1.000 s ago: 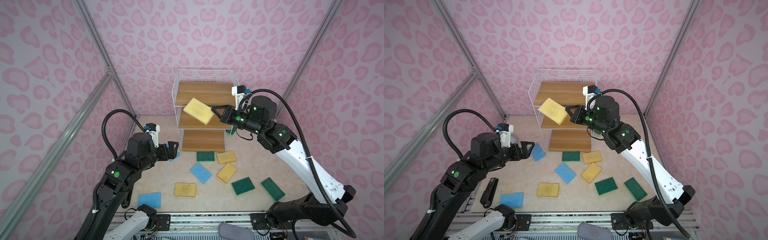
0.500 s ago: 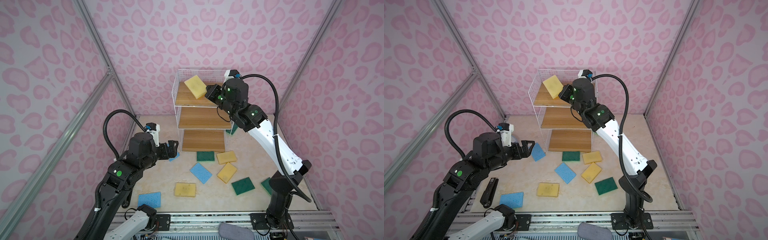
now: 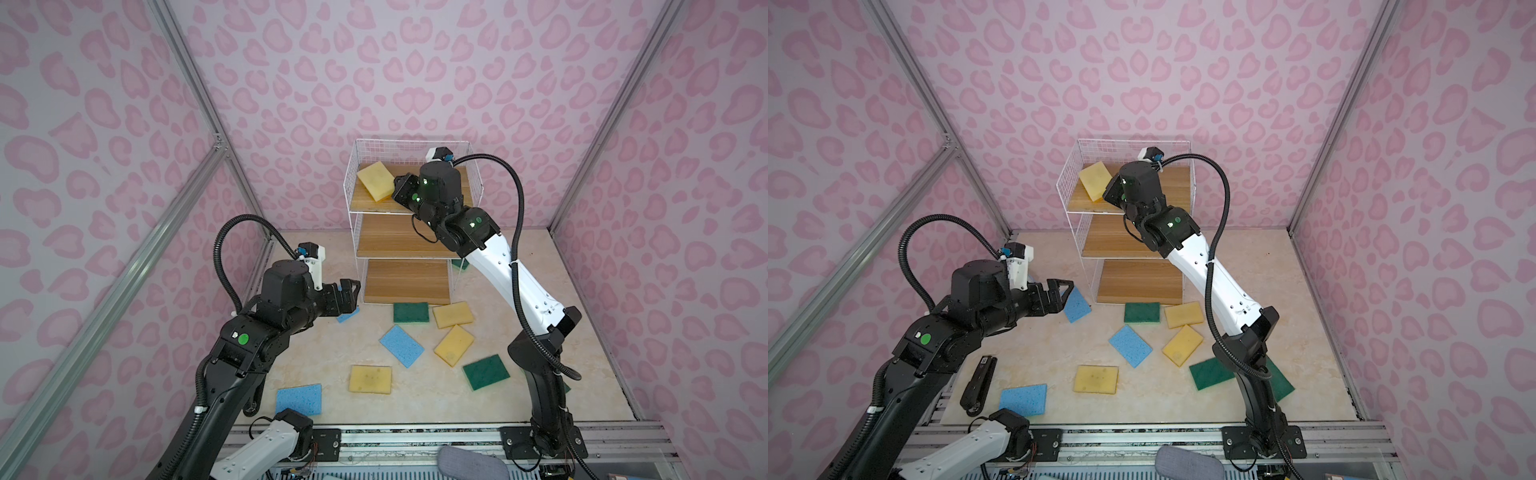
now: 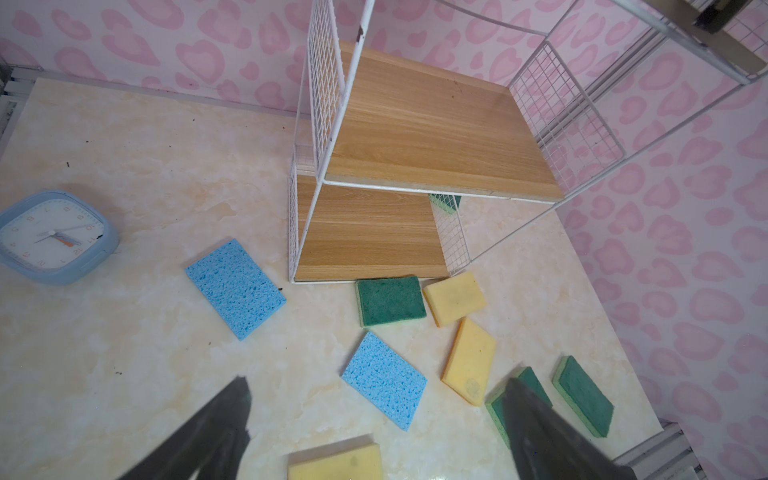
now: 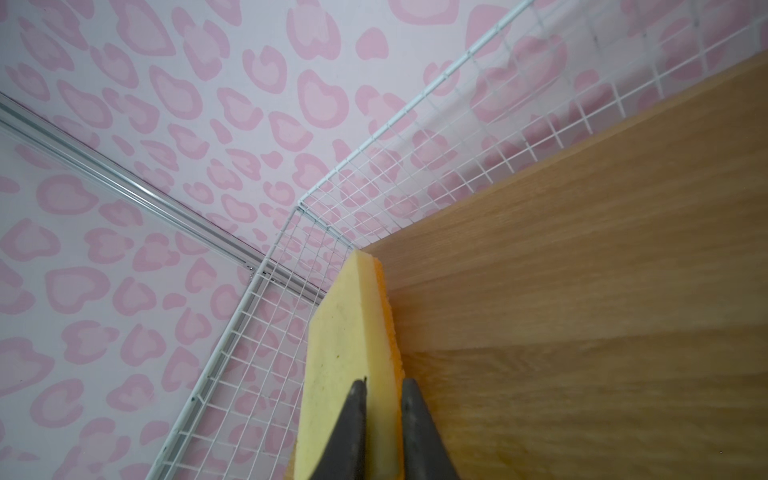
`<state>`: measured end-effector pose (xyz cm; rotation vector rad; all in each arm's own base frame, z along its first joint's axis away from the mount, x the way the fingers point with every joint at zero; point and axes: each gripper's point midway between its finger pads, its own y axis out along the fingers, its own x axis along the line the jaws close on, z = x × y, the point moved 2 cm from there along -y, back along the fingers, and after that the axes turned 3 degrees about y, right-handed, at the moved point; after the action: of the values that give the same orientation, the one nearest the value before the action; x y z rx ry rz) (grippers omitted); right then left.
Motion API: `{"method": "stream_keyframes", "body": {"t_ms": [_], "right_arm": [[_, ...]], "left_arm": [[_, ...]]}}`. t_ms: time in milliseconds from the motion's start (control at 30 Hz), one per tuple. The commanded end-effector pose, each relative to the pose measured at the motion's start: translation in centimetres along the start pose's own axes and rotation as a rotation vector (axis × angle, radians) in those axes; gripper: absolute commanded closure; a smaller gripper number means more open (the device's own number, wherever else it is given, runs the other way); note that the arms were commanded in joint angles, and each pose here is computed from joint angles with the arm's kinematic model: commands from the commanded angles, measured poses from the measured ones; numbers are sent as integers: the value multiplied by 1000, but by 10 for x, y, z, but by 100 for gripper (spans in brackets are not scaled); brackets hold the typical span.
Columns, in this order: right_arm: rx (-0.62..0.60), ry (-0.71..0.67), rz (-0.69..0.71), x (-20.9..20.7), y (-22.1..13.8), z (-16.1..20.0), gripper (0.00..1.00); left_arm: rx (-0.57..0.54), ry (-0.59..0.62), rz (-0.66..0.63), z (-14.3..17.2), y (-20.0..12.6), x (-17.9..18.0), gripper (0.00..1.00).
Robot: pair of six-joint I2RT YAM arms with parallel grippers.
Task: Arrange cleaning sponges on a shelf
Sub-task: Place the cleaning sponge at the shelf.
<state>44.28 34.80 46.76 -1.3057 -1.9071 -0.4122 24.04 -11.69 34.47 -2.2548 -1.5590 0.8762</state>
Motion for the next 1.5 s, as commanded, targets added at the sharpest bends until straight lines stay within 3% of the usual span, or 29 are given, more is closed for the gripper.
{"method": "stream_keyframes", "body": {"t_ms": [0,500,733,867,967,1233,1467], "right_arm": [[11,-27,-37,10,-2,5,67],[134,-63,-129,29,-7,36,70],[136,-79,-163,35,-13,31,60],[114,-82,-136,25,-15,15,44],[98,-78,-109,13,-10,0,38],[138,-164,-117,8,1,1,38],[187,-288,-268,48,-41,10,36]], "left_arm": [[-13,9,23,-3,1,-3,4],[-8,0,11,-2,3,3,4],[2,-14,0,1,7,9,4],[4,-18,-4,2,8,11,5],[13,-18,-4,4,10,11,5],[25,-14,-16,11,19,16,5],[114,-26,-1,38,49,19,29]]}}
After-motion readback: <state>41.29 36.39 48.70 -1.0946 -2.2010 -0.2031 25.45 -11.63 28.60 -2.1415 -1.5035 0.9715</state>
